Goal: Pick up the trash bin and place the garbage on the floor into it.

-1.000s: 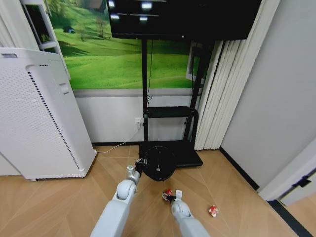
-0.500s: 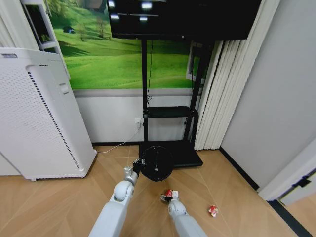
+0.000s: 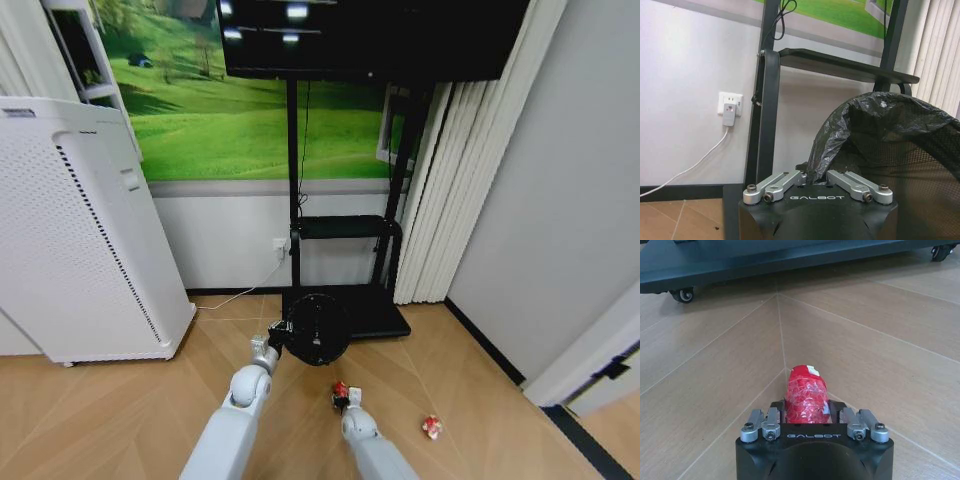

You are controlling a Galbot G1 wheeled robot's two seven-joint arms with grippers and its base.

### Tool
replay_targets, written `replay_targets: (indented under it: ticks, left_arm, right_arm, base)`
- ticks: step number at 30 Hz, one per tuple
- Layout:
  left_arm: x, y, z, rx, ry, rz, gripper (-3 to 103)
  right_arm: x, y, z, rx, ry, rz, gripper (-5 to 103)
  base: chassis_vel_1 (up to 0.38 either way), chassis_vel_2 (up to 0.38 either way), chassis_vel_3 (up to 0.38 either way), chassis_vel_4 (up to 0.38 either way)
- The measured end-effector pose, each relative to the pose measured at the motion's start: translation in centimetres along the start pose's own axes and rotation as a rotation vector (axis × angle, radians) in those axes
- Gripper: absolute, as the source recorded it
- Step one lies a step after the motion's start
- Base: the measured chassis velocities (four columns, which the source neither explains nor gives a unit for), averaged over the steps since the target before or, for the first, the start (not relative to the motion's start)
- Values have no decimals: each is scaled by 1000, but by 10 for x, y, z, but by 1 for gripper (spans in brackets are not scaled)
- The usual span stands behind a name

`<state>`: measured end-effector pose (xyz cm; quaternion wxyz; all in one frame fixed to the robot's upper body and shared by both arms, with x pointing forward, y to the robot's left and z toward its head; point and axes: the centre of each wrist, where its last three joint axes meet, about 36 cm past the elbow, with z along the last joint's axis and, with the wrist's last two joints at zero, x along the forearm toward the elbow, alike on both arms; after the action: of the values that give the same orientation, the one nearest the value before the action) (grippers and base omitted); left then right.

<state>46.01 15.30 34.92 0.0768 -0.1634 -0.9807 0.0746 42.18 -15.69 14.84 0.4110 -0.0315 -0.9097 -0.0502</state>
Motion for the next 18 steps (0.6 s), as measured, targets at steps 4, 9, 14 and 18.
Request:
replay_targets:
  ticks: [4, 9, 14, 18]
  left_arm:
    - [0, 0, -1, -1, -3, 0, 3]
    - [1, 3, -2, -1, -4, -7, 3]
    - [2, 5, 2, 11, -4, -24, 3]
    - [6, 9, 5, 23, -2, -50, 3]
  right_arm:
    - [1, -2, 2, -1, -4, 2, 46]
    - [9, -6, -1, -19, -33, 6, 46]
    - [37, -26, -30, -118, -97, 9, 46]
    - [67, -44, -64, -188, -178, 16, 46]
  base:
    - [0, 0, 0, 0]
    - [0, 0, 0, 0]
    - [0, 0, 0, 0]
    - [0, 0, 0, 0]
